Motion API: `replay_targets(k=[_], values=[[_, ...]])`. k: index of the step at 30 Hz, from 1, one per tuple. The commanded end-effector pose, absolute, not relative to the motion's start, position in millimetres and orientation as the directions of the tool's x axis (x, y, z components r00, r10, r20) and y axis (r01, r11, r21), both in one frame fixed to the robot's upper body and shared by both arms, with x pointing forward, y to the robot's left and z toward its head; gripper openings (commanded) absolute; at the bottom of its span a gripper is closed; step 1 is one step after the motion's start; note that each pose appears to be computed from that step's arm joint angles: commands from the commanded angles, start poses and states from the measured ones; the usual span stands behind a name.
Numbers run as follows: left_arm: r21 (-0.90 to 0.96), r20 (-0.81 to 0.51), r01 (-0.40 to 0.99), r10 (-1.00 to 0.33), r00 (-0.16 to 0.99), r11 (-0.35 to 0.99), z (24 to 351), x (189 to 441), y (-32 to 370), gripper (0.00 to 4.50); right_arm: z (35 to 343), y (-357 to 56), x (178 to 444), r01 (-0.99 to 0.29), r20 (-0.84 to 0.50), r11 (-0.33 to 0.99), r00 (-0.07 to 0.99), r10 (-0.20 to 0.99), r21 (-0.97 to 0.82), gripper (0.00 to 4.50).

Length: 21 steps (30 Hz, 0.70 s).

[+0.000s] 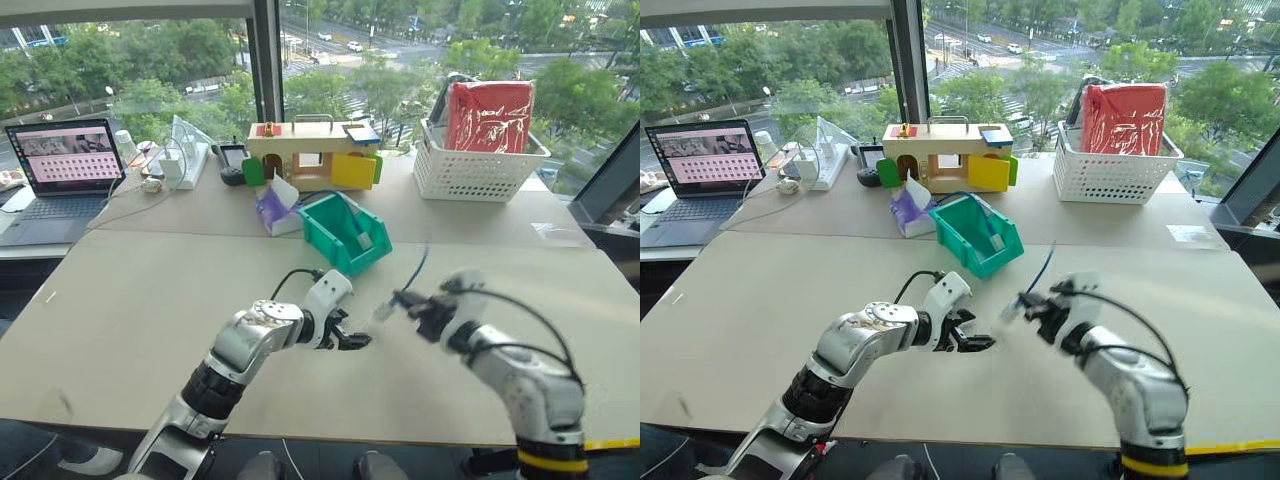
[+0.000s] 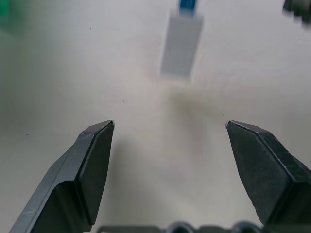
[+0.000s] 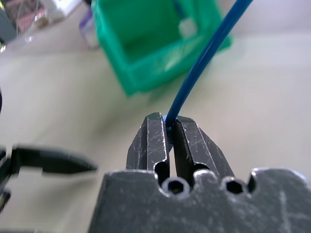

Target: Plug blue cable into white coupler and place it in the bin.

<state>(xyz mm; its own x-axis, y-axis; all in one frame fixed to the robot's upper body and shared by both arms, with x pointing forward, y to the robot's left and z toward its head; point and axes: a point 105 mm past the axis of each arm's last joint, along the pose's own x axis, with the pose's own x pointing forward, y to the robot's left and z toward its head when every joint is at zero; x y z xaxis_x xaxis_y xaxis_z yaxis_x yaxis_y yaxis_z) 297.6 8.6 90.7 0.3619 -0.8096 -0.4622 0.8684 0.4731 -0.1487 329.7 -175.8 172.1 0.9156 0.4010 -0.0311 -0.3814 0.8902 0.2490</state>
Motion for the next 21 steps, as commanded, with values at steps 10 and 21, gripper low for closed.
replay_targets(k=[10, 21], values=[[-0.091, -0.112, 0.674, -0.68, 0.724, 0.733, 120, 333, 66, 3.72, 268, -126, 416, -0.542, 0.12, 0.839, 0.83, 0.544, -0.053, 0.0], [-0.043, 0.044, 0.477, -0.476, 0.879, 0.878, 142, 348, 105, 3.75, 234, -111, 459, -0.544, 0.058, 0.837, 0.835, 0.546, -0.053, 1.67]])
